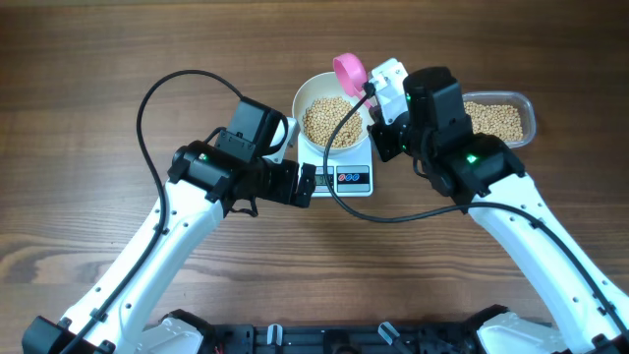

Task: Scoop item into bowl and weigh 150g on scale
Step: 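Move the empty pink scoop right back over the soybean tub, then lower the scoop into the soybean tub with the right gripper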

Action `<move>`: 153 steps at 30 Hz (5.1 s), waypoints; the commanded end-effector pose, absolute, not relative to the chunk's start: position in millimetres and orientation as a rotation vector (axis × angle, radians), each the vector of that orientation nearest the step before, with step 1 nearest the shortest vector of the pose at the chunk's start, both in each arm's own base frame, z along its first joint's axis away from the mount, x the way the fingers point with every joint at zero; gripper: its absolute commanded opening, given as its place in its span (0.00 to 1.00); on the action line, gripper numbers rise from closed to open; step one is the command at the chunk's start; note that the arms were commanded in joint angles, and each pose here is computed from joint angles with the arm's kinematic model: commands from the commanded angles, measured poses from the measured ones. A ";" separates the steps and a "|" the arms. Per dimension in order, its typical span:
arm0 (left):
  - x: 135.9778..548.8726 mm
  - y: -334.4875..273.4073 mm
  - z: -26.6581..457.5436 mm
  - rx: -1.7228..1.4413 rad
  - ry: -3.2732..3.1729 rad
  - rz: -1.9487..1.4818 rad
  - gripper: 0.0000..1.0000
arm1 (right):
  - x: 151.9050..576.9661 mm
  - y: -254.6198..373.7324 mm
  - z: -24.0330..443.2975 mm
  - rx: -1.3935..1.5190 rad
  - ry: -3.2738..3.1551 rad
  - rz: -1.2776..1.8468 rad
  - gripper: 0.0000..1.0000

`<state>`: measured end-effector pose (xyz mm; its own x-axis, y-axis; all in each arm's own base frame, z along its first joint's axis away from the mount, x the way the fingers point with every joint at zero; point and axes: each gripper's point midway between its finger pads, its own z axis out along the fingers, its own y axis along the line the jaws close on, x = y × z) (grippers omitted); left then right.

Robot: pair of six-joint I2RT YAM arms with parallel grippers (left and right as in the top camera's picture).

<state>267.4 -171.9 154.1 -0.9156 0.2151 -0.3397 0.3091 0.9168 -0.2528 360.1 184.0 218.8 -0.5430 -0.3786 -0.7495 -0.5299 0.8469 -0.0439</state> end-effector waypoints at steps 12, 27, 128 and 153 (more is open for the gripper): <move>266.0 -174.6 152.4 0.393 2.778 -0.454 1.00 | 334.8 7.9 258.8 -0.088 2.322 0.103 0.04; 266.0 -174.6 152.4 0.393 2.778 -0.454 1.00 | 329.1 -64.1 209.0 0.081 2.507 0.002 0.04; 266.1 -174.6 152.4 0.392 2.777 -0.453 1.00 | 342.9 -15.4 92.1 0.139 2.738 0.553 0.04; 266.0 -174.5 152.4 0.393 2.778 -0.453 1.00 | 342.6 -39.5 111.6 0.387 2.575 0.850 0.04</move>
